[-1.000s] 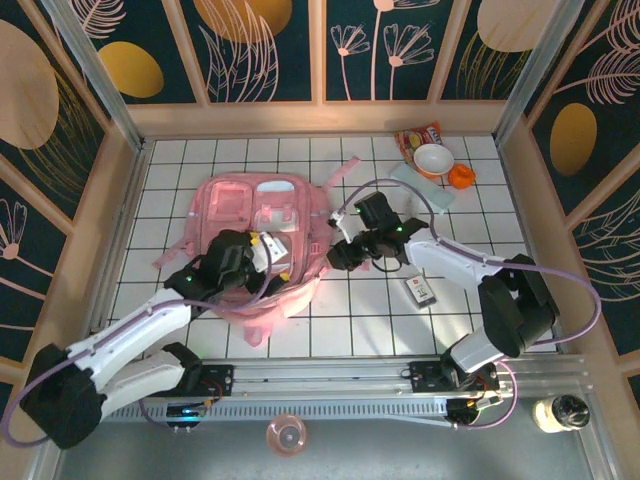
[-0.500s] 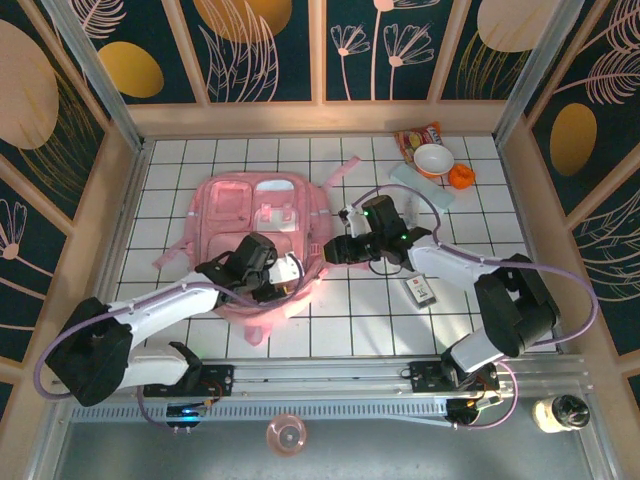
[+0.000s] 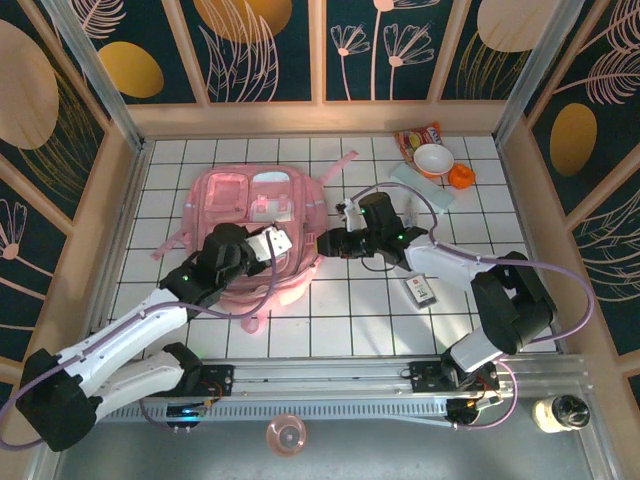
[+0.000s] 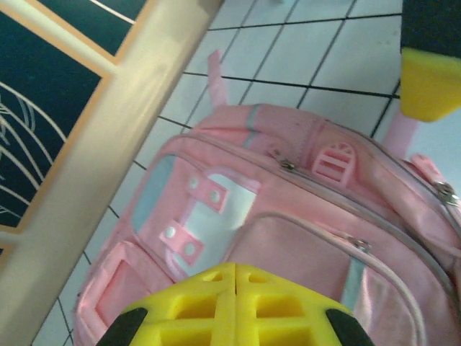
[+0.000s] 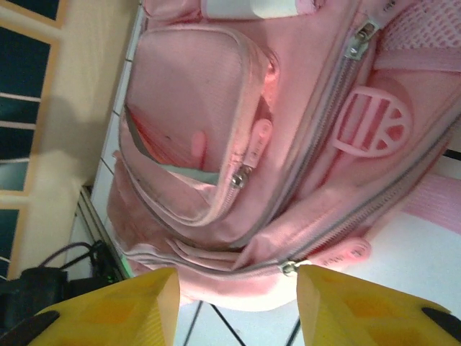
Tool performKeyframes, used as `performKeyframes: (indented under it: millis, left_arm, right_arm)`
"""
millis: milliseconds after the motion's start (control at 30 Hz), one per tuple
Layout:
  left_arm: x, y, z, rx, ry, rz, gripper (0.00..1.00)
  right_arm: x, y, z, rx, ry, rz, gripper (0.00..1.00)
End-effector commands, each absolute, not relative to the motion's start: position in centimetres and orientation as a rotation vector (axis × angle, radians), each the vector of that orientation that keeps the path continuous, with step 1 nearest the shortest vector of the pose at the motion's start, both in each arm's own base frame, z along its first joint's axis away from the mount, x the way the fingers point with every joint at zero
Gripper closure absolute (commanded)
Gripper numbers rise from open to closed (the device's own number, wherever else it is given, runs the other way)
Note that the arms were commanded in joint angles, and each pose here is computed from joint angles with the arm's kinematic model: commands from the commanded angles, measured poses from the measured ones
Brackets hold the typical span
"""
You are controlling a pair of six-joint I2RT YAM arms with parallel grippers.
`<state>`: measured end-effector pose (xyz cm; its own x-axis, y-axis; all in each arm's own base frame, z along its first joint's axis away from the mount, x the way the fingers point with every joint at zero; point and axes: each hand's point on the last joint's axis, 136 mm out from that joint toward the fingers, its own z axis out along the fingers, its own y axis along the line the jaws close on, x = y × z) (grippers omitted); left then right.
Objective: Pack books, pencil case, and school supplies into a backpack
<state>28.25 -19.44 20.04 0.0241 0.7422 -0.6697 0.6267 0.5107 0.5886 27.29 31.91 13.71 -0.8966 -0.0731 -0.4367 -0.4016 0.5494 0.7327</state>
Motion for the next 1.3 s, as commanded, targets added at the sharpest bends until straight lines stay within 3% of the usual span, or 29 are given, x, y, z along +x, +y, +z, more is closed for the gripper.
performKeyframes:
  millis: [0, 100, 167, 367, 667, 700, 800, 867, 1067, 1267]
  left_arm:
    - [28.7, -18.0, 18.2, 1.144, 1.765, 0.182, 0.88]
    - [29.5, -16.8, 19.3, 0.940, 1.811, 0.135, 0.69]
    - [30.1, -15.5, 20.1, 0.792, 1.831, 0.125, 0.64]
    - [30.2, -13.7, 20.6, 0.546, 1.873, 0.055, 0.62]
    - [29.7, -14.1, 19.8, 0.497, 1.865, -0.027, 0.61]
    - [29.7, -14.2, 19.7, 0.497, 1.865, -0.033, 0.61]
    - [29.6, -14.5, 19.3, 0.525, 1.866, -0.045, 0.60]
    - [29.4, -15.0, 18.8, 0.587, 1.870, -0.045, 0.58]
    - [28.0, -17.2, 16.4, 0.900, 1.881, -0.063, 0.26]
    - [27.9, -18.4, 16.6, 1.037, 1.834, -0.064, 0.11]
  right_arm:
    - [27.7, 34.4, 15.1, -0.353, 2.420, 1.383, 0.54]
    - [27.6, 36.6, 14.5, -0.228, 2.513, 1.418, 0.54]
    - [27.3, 37.6, 13.1, -0.165, 2.599, 1.384, 0.54]
    - [27.2, 39.3, 9.1, -0.051, 2.760, 1.256, 0.54]
    - [27.7, 41.4, 7.5, -0.005, 2.800, 1.253, 0.54]
    - [27.7, 41.5, 7.3, 0.009, 2.804, 1.251, 0.56]
    - [28.3, 41.5, 7.2, 0.036, 2.783, 1.253, 0.83]
    - [28.8, 42.2, 9.5, 0.000, 2.717, 1.329, 1.00]
    - [30.3, 42.4, 20.1, -0.124, 2.465, 1.504, 1.00]
    - [30.6, 41.0, 25.3, -0.100, 2.331, 1.609, 1.00]
